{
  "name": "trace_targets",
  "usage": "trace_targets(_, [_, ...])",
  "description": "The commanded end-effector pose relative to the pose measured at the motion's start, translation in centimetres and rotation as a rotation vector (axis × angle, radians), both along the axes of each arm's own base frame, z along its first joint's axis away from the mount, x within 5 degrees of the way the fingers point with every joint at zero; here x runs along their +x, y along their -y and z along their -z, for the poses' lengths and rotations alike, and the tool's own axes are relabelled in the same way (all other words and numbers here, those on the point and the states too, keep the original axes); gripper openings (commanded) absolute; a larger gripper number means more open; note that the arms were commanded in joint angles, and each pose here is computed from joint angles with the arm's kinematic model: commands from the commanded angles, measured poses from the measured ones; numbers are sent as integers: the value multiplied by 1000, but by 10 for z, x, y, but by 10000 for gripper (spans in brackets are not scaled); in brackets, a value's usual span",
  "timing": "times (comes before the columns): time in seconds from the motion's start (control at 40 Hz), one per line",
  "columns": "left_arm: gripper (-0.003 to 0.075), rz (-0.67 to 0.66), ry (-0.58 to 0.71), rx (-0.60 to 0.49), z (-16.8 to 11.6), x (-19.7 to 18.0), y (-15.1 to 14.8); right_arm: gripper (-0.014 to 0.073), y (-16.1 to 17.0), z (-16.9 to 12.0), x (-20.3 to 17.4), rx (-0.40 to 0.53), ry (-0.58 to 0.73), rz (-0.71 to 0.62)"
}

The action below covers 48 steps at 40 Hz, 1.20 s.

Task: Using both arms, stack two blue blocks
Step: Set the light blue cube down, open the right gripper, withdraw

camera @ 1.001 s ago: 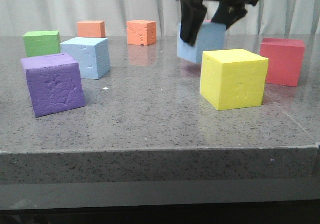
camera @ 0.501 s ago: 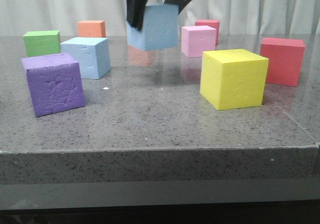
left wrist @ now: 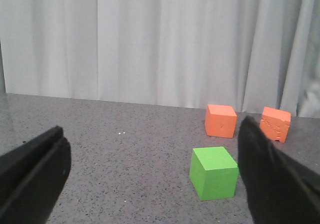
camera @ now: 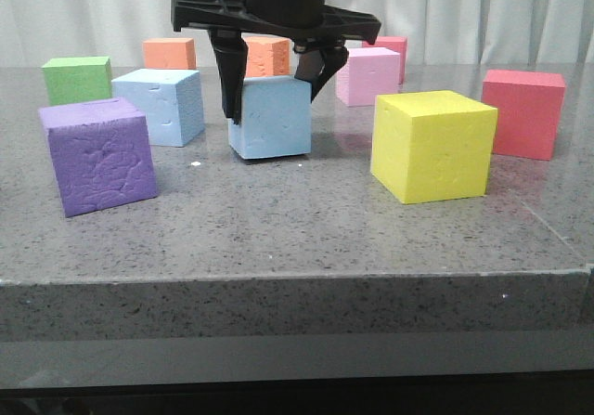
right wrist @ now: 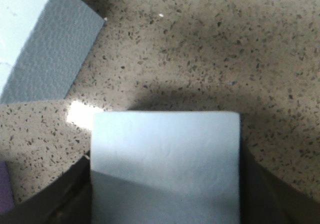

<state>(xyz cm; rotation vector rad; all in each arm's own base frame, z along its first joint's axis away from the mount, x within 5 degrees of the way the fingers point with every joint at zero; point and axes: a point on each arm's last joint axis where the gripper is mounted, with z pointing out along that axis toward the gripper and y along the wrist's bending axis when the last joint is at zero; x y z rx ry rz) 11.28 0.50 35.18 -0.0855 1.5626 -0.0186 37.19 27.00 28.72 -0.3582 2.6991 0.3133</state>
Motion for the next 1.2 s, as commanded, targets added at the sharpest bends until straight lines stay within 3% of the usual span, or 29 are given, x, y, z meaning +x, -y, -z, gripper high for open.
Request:
trace_targets(0.0, [659, -6, 115, 2, -19, -1, -1, 486, 3, -32, -3, 57, 95, 0])
trace_targets(0.18, [659, -6, 115, 2, -19, -1, -1, 652, 3, -37, -4, 64, 104, -2])
trace_targets(0.53, [659, -6, 115, 2, -19, -1, -1, 654, 13, -93, -17, 112, 193, -10])
trace_targets(0.83, [659, -6, 115, 2, -19, -1, -1, 648, 18, -112, -24, 131, 241, -39])
trace_targets(0.95, [659, -6, 115, 2, -19, -1, -1, 512, 21, -120, -28, 140, 254, -38])
trace_targets(1.18, [659, -6, 115, 2, -19, -1, -1, 6, 26, -129, -33, 146, 273, -33])
